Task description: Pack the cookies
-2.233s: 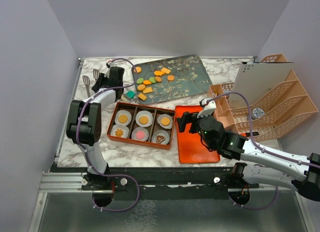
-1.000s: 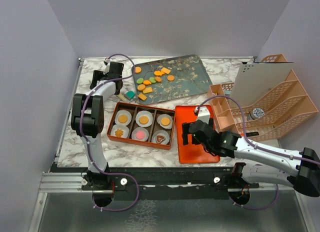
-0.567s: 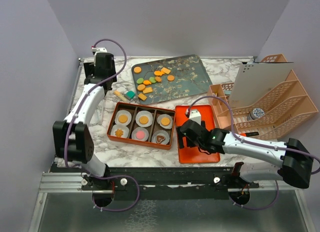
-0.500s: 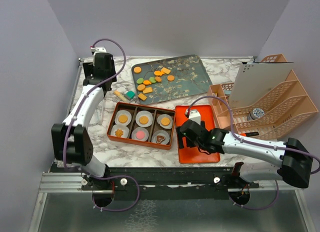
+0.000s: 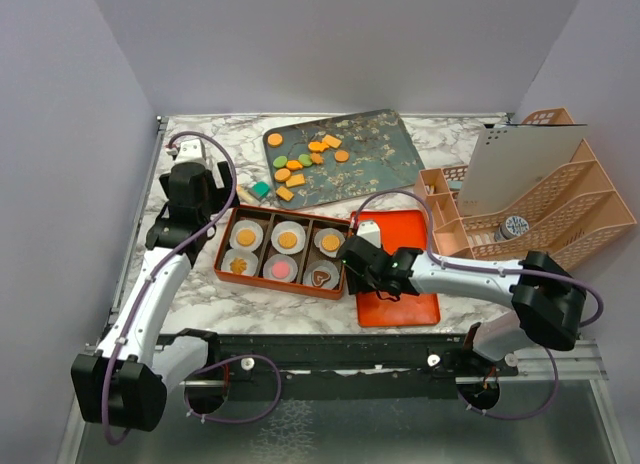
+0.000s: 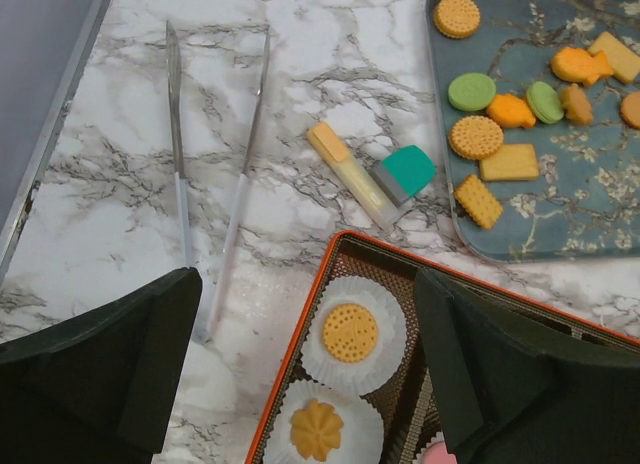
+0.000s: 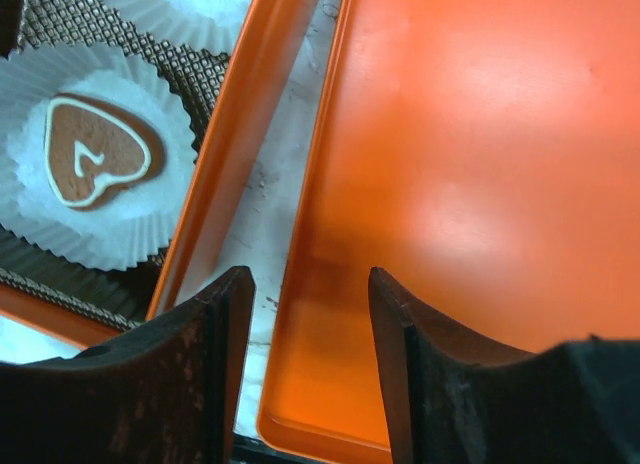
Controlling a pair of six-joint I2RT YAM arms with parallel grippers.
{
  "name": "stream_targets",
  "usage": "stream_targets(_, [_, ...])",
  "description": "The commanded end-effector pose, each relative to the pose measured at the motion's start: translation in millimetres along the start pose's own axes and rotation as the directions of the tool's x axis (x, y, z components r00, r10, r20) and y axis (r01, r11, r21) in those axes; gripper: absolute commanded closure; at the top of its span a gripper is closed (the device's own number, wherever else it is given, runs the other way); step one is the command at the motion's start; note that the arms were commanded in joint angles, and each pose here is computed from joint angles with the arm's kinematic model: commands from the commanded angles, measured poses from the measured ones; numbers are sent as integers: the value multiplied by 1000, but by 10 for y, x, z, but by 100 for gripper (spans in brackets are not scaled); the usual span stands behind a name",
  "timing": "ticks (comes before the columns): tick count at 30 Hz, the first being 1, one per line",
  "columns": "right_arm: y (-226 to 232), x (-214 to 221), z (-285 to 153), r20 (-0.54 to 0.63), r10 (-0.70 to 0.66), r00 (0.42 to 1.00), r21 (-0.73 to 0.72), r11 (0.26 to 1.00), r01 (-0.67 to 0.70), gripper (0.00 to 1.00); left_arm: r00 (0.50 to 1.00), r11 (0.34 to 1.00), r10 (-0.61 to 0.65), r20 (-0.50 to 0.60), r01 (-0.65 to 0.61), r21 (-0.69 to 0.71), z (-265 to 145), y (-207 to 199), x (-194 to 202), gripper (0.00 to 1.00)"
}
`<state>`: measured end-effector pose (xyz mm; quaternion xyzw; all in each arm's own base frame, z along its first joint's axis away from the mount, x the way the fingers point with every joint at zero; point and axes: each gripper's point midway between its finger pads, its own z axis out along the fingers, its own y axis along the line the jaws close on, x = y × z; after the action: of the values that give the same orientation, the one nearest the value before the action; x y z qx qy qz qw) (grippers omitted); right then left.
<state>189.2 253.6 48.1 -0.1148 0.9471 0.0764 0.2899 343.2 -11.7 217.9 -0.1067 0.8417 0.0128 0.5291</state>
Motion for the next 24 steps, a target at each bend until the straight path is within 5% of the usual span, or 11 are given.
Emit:
stream_targets(1, [134,-57,75,-6,59,998,2,998,-59,48,998,997,-4,66,-1,73,-149,-195,-128,4])
stream_targets(17, [78,1,489,-24,116,993,143,983,-112,73,996,985,43,81,-55,162,-291,-499,-66,4])
stream_targets(24, [41,-119,300,49,176,983,98,979,-180,100,999,961,15,52,-29,274,-316,-718,5,4])
